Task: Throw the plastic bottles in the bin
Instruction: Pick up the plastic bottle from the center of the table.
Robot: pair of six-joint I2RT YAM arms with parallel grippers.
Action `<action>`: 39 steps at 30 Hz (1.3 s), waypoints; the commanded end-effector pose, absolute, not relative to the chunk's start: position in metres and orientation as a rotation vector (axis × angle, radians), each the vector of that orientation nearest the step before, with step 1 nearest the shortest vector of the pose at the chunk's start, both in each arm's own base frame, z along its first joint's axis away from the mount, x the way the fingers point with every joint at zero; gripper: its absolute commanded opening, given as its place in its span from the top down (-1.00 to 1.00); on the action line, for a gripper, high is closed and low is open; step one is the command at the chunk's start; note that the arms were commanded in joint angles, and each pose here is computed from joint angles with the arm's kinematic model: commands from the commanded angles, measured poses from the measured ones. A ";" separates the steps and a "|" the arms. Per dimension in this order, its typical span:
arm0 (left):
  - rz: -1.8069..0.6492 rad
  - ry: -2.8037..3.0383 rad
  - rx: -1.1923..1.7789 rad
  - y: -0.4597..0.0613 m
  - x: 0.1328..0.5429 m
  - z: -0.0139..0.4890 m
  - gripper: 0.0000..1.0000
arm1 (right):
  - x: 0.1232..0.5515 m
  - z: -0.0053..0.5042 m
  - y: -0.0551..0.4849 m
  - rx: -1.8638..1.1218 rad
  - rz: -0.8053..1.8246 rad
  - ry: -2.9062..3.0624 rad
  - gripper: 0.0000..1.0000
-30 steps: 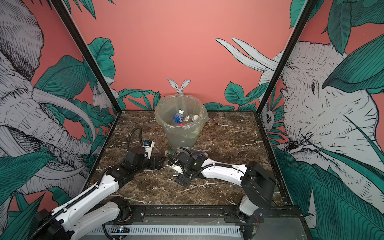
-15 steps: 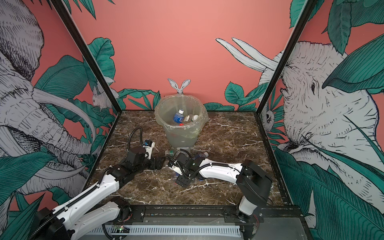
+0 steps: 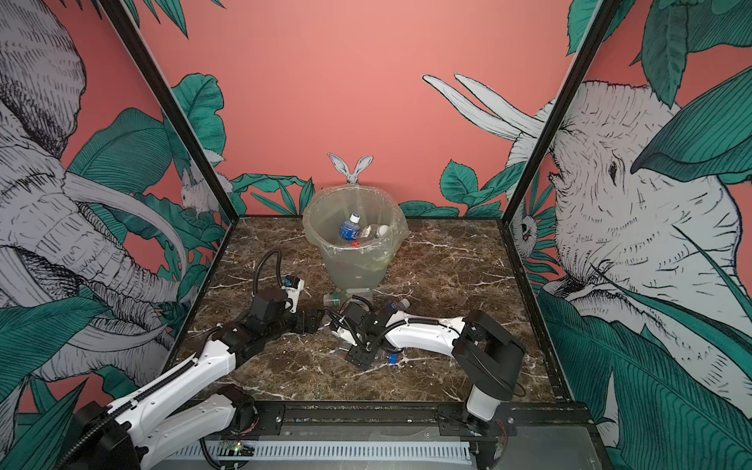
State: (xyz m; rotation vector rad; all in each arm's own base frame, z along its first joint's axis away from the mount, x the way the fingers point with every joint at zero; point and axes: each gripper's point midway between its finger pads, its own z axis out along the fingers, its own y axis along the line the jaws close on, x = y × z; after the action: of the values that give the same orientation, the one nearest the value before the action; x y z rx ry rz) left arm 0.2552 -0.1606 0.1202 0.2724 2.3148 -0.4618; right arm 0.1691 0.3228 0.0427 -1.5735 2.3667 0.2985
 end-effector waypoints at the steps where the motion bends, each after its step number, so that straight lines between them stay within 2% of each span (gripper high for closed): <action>1: -0.467 2.317 0.258 -0.160 0.255 0.117 -0.99 | 0.166 0.050 0.331 -1.580 0.333 2.355 -0.46; 5: -0.470 2.314 0.256 -0.160 0.255 0.118 -0.99 | 0.166 0.054 0.330 -1.571 0.331 2.345 -0.28; 11: -0.469 2.315 0.260 -0.159 0.254 0.119 -0.99 | 0.172 0.076 0.327 -1.492 0.317 2.281 -0.14; 20: -0.477 2.315 0.283 -0.160 0.251 0.120 -0.99 | 0.178 0.113 0.314 -1.308 0.347 2.188 -0.04; 39: -0.518 2.312 0.348 -0.167 0.246 0.116 -0.99 | 0.197 0.174 0.258 -0.798 0.357 2.013 -0.03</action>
State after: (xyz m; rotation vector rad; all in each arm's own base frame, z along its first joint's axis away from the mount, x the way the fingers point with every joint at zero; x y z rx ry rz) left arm 0.2477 -0.1666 0.1175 0.3295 2.3183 -0.5072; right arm 0.1867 0.2609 0.1545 -0.9325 2.0644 0.3483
